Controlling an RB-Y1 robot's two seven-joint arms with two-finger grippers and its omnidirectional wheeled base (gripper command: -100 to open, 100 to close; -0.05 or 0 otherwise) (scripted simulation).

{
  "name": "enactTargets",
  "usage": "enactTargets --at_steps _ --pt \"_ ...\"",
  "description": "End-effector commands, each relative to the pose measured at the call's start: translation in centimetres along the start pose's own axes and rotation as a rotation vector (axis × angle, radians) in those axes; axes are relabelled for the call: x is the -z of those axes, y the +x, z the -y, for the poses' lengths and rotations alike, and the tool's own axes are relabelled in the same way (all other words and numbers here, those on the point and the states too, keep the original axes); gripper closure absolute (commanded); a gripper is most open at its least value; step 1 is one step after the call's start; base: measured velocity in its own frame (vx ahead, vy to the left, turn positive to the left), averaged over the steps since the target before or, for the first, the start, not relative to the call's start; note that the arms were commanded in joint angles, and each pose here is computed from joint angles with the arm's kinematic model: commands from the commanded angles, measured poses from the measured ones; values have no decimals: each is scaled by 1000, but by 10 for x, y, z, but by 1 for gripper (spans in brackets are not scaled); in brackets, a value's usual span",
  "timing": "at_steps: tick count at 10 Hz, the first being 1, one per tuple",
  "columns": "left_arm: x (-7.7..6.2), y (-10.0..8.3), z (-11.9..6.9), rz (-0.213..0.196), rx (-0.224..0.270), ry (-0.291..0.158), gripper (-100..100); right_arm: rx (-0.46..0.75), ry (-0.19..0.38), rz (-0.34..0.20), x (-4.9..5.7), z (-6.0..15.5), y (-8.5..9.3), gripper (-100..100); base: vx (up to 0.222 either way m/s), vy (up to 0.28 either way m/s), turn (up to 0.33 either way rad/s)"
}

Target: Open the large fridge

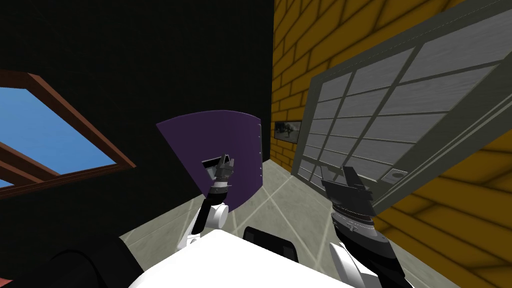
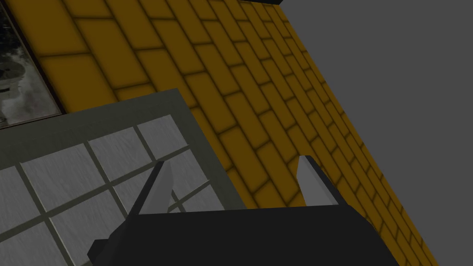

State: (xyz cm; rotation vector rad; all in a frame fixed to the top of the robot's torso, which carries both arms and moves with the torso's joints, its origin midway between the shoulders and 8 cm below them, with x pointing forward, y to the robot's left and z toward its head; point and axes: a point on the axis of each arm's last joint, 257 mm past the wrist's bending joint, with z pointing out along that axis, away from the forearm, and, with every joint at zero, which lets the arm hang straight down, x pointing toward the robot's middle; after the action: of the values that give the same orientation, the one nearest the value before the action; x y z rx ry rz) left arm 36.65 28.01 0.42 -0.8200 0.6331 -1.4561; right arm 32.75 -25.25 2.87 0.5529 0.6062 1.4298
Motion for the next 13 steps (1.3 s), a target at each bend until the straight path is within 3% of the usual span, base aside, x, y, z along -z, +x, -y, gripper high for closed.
enactTargets --at_steps 1,4,5,13 --pt "0 0 0 0 0 0 0 0 0 0 0 0 0 0 0 0 0" --pt "0 0 0 0 0 0 0 0 0 0 0 0 0 0 0 0 0" --pt "0 2 -8 -29 -4 -10 -100 0 0 0 0 0 0 0 33 -4 -17" --pt "0 -2 -63 -73 53 -42 -100 0 1 0 0 0 0 0 72 -14 -22"
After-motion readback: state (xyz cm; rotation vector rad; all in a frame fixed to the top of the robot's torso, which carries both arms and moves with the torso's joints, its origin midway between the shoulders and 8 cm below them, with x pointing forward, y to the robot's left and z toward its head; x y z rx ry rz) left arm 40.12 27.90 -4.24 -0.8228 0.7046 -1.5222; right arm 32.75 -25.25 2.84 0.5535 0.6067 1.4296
